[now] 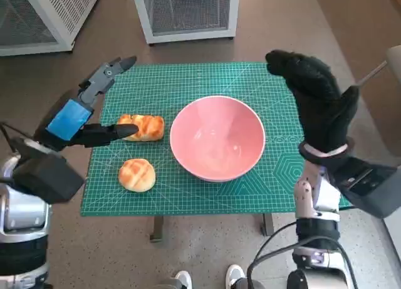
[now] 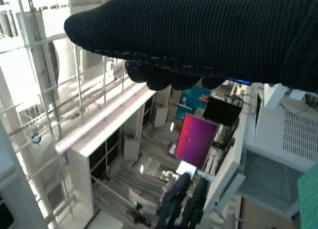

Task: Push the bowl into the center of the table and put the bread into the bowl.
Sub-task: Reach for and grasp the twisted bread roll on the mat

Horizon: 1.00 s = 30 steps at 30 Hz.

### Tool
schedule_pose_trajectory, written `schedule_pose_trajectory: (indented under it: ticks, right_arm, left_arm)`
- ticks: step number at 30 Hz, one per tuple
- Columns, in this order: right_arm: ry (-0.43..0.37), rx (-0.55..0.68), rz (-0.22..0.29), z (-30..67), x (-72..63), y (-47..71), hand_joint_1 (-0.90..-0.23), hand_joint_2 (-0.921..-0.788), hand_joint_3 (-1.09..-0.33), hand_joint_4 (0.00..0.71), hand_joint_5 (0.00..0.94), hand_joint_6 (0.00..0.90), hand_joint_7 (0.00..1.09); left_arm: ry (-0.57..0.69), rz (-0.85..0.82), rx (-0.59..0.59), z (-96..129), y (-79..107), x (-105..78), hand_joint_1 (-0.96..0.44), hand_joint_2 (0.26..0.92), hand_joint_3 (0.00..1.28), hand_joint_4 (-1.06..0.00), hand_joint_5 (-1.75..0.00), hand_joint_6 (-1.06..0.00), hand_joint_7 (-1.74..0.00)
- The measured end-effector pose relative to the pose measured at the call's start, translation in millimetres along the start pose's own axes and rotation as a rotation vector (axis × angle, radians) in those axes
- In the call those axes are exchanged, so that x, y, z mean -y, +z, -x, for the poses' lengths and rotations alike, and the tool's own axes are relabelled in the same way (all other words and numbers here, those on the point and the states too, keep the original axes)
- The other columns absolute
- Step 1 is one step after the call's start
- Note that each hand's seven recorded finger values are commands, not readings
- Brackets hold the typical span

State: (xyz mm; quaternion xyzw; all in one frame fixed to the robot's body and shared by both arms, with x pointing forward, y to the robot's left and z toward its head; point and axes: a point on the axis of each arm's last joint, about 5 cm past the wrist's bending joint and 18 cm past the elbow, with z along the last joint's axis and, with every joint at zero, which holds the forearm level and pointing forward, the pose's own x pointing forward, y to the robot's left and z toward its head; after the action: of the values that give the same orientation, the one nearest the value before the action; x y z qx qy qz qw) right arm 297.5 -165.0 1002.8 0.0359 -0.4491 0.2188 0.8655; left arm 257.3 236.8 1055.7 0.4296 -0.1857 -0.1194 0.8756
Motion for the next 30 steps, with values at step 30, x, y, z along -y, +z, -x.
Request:
schedule_pose_trajectory:
  ticks: [30]
  right_arm:
    - [-0.017, -0.005, -0.075, 0.2, -5.9, 0.3, -0.382, -0.921, -0.532, 0.506, 0.002, 0.160, 0.84]
  left_arm:
    - [-0.334, -0.219, -0.418, -51, -2.7, 19.5, 0.05, 0.755, 0.01, -0.02, 0.00, -0.19, -0.03]
